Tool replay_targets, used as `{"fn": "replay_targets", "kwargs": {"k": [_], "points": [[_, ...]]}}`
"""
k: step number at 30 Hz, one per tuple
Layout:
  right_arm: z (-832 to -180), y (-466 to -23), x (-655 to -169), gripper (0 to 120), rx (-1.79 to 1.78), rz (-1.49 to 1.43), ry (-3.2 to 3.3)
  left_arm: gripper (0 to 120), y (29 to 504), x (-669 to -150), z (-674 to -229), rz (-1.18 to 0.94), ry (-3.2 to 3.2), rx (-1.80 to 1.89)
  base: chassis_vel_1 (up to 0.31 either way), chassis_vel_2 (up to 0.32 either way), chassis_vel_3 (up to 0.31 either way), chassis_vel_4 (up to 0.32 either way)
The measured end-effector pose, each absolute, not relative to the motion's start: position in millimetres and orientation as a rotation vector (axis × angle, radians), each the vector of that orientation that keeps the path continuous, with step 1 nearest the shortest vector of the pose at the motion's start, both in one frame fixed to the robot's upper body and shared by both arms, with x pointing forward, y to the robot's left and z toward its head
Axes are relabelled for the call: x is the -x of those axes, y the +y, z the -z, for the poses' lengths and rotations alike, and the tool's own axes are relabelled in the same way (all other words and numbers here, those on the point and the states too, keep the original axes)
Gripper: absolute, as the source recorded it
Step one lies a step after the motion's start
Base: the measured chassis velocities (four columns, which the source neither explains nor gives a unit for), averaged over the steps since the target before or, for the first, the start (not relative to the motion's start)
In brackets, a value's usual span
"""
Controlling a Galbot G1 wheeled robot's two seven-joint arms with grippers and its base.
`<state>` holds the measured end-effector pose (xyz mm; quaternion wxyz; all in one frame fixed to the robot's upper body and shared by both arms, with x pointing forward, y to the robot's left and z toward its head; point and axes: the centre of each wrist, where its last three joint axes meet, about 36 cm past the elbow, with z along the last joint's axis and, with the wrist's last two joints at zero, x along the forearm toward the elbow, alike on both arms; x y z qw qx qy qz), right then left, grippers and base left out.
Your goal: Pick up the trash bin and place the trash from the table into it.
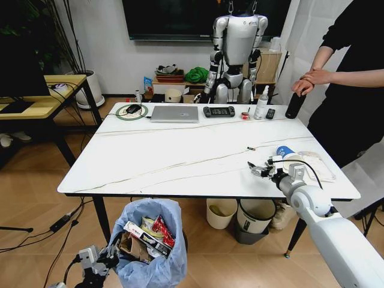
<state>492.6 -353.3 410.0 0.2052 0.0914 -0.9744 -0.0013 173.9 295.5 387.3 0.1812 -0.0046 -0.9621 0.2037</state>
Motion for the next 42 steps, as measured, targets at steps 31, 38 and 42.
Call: {"fn": "replay_targets", "kwargs": {"k": [31, 38, 42], "points": [[-391, -385, -496, 4, -0.173, 0.020, -2.671, 0, 297, -174, -389, -0.573, -2.722, 0.015, 0.000, 0.000, 0.000, 0.000], [-391, -382, -494, 0, -0.184, 0.019, -2.669, 0, 298, -174, -389, -0.573, -2.722, 0.015, 0.000, 0.000, 0.000, 0.000], [-397, -374, -492, 0, -0.224, 0.052, -2.704, 0, 298, -174, -389, -0.574, -2.723, 0.015, 0.000, 0.000, 0.000, 0.000]]}}
